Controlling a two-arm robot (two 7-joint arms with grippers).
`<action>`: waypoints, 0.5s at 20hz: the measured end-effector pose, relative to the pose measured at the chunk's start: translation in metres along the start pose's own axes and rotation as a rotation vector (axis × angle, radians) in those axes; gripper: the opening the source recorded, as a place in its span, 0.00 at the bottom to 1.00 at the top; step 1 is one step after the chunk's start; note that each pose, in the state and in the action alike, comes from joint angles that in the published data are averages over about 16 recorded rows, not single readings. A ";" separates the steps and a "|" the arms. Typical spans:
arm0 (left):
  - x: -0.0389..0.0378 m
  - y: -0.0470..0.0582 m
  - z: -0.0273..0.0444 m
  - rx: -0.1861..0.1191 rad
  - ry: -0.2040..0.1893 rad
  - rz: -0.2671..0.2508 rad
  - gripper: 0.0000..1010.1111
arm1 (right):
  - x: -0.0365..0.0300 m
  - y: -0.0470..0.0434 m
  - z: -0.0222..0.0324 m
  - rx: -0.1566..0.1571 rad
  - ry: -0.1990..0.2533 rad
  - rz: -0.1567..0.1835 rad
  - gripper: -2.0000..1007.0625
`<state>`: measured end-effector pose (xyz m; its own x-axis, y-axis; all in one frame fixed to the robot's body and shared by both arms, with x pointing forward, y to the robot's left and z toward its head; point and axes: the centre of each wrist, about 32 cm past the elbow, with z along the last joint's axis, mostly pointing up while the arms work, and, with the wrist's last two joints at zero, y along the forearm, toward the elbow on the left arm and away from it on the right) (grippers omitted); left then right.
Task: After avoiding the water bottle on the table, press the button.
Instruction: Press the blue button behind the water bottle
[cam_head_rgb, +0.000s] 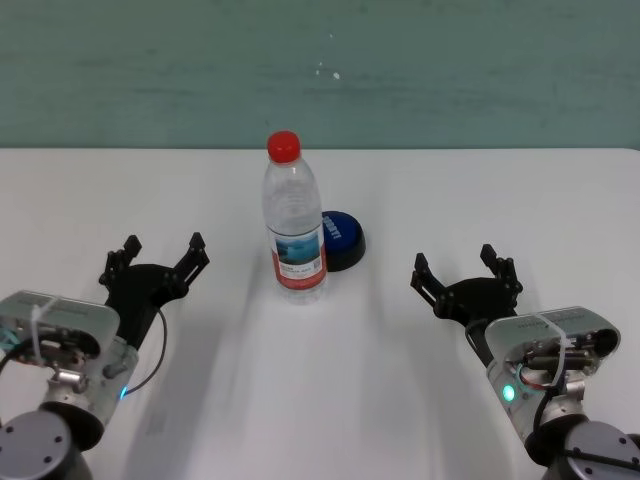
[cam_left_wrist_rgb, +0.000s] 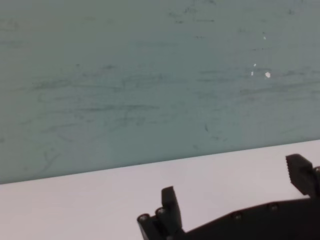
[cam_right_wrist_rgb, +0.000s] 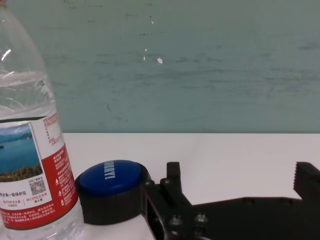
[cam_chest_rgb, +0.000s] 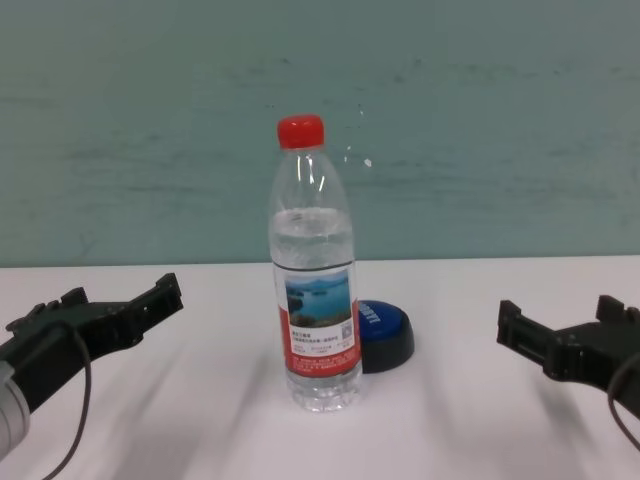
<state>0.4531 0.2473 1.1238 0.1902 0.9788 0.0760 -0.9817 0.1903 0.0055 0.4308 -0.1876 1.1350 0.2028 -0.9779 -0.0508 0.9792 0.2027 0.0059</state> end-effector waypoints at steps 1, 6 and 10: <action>0.0000 0.000 0.0000 0.000 0.000 0.000 0.99 | 0.0000 0.0000 0.0000 0.000 0.000 0.000 1.00; 0.0000 0.000 0.0000 0.000 0.000 0.000 0.99 | 0.0000 0.0000 0.0000 0.000 0.000 0.000 1.00; 0.0000 0.000 0.0000 0.000 0.000 0.000 0.99 | 0.0000 0.0000 0.0000 0.000 0.000 0.000 1.00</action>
<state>0.4531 0.2473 1.1238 0.1902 0.9788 0.0760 -0.9817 0.1903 0.0055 0.4308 -0.1876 1.1350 0.2027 -0.9779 -0.0508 0.9792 0.2027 0.0059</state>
